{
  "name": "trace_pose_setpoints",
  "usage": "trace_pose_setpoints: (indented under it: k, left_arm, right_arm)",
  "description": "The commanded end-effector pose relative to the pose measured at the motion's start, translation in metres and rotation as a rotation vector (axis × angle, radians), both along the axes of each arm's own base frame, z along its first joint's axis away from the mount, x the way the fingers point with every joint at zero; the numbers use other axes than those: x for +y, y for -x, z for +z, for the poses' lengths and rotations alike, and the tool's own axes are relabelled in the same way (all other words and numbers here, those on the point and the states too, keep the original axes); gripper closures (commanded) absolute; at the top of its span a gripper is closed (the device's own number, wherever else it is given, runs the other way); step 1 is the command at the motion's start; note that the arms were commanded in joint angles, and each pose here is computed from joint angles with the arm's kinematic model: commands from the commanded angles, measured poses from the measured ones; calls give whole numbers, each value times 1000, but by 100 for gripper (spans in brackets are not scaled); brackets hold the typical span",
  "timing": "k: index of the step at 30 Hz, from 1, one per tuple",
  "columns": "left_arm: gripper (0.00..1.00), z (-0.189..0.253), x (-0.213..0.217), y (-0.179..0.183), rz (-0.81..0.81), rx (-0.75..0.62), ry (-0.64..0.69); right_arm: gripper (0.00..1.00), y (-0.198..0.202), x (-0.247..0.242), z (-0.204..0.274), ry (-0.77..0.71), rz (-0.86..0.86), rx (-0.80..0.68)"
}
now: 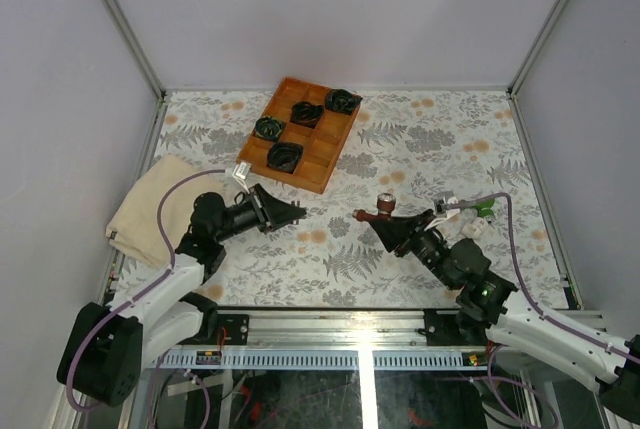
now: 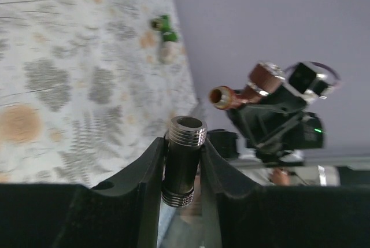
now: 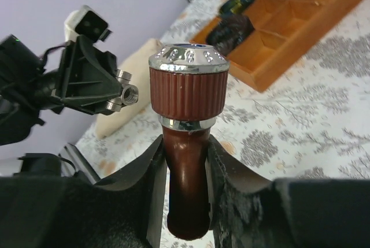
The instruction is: Install the water faucets
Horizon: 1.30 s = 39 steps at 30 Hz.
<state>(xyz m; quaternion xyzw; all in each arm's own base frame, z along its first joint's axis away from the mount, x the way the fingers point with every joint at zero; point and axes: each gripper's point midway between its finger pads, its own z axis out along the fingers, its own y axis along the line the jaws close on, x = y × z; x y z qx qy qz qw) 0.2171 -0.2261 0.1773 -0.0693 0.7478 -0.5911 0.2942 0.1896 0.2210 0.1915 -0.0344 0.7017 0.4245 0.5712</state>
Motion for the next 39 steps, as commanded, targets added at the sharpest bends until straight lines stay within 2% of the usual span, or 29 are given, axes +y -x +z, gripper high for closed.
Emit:
trace_pose_setpoints:
  k: [1,7,10,13,17,26,39]
  left_arm:
    - [100,89,-11,23,-177,-102,280]
    - [100,134,-12,34,-259,-101,393]
    - [100,143,-13,36,-271,-105,400]
    - [100,148,-15,35,-290,-101,395]
    - [100,153,-16,29,-274,-81,420]
    - [100,157,-22,20,-271,-45,494]
    - [100,163,-31,28,-343,1,587]
  right_arm:
    - [100,8,3,83,-158,52,-179]
    - [100,19,16,127,-221,146,-273]
    - [100,28,21,149,-256,196,-345]
    - [100,31,30,158,-228,236,-384]
    - [100,29,31,170,-228,229,-428]
    - [100,32,45,180,-209,289,-486]
    - [100,21,49,171,-171,257,-457]
